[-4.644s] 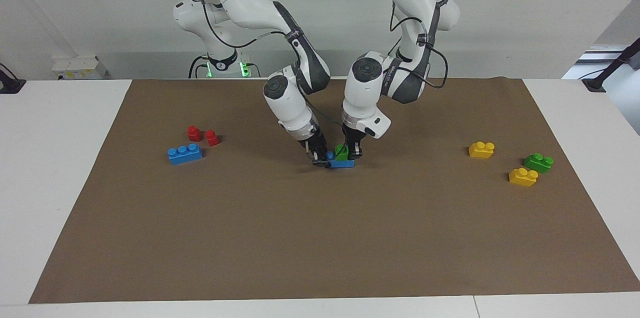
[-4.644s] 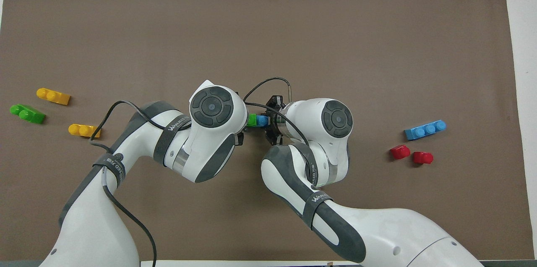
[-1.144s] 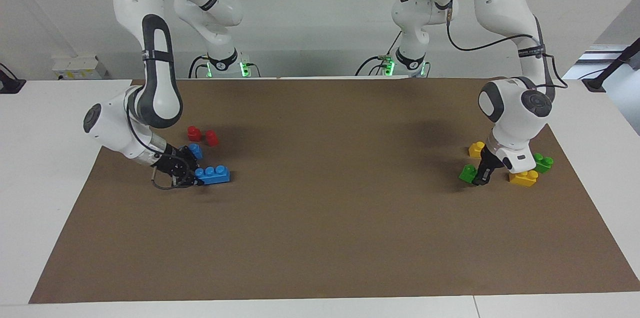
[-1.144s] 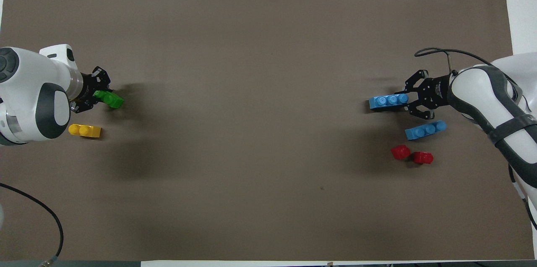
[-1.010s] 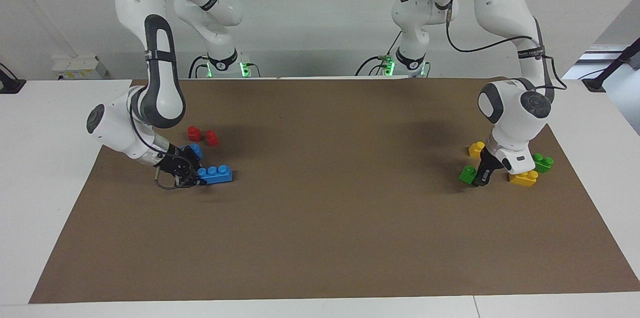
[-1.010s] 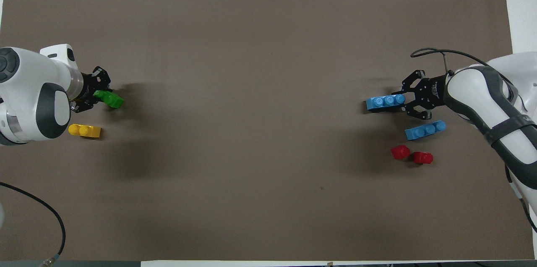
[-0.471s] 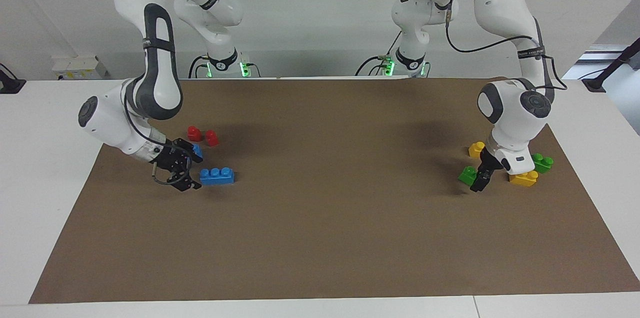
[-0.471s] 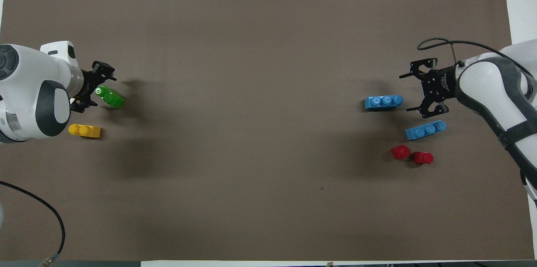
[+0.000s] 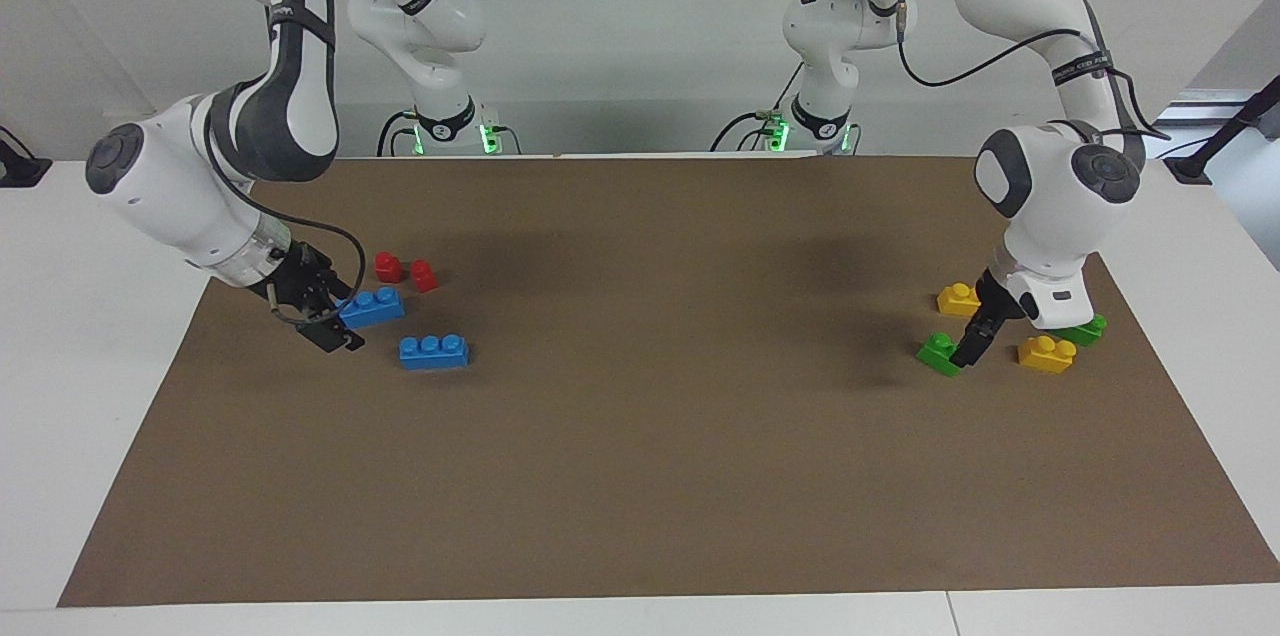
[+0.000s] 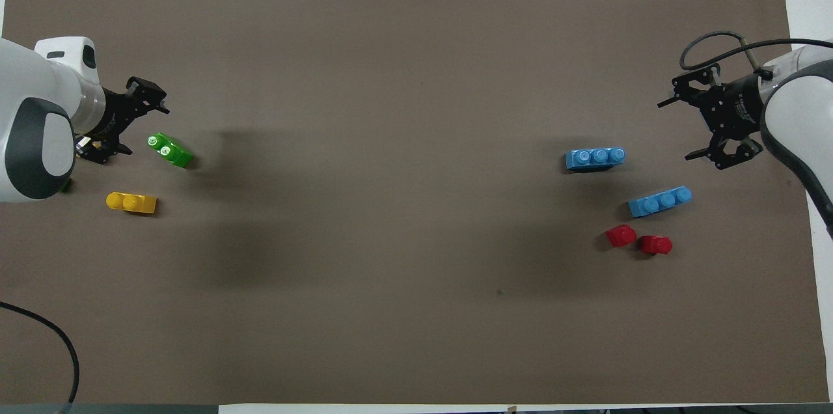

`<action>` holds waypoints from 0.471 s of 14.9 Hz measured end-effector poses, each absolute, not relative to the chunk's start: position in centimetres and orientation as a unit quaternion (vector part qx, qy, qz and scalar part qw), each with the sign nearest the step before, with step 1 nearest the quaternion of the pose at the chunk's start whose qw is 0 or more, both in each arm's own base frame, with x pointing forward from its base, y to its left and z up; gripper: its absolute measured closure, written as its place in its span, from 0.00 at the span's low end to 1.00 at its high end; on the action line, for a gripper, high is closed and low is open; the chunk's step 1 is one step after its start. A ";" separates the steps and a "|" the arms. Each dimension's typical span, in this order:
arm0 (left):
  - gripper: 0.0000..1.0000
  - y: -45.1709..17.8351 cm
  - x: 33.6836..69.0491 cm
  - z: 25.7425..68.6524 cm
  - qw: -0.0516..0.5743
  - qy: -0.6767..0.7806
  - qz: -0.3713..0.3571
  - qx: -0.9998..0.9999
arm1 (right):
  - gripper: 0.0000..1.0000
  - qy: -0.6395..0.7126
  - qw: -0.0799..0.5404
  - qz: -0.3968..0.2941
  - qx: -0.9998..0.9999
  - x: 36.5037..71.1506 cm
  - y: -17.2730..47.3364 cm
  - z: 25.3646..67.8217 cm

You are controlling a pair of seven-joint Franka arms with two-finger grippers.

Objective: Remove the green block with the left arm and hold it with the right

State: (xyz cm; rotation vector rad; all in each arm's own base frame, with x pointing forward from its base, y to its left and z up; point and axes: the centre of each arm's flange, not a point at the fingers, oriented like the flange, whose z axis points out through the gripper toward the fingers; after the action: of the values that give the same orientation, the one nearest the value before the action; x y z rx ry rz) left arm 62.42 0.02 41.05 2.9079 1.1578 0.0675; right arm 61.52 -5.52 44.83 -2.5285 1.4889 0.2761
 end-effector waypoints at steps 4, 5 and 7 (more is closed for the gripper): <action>0.00 -1.5 61.1 45.9 0.000 0.313 0.017 0.949 | 0.00 0.388 0.084 0.087 -0.914 61.4 -6.1 50.3; 0.00 -1.7 60.6 47.0 -0.006 0.293 0.016 0.956 | 0.00 0.351 0.078 0.081 -0.930 61.1 -6.3 51.7; 0.00 -1.9 59.5 49.0 -0.020 0.254 0.016 0.967 | 0.00 0.272 0.058 0.071 -0.958 60.1 -6.5 54.4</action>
State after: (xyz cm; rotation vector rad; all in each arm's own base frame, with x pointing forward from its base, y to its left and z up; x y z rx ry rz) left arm 59.54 -1.93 49.01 3.0767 0.8076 0.0496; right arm 60.07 -6.47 54.35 -2.9032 0.8239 0.2139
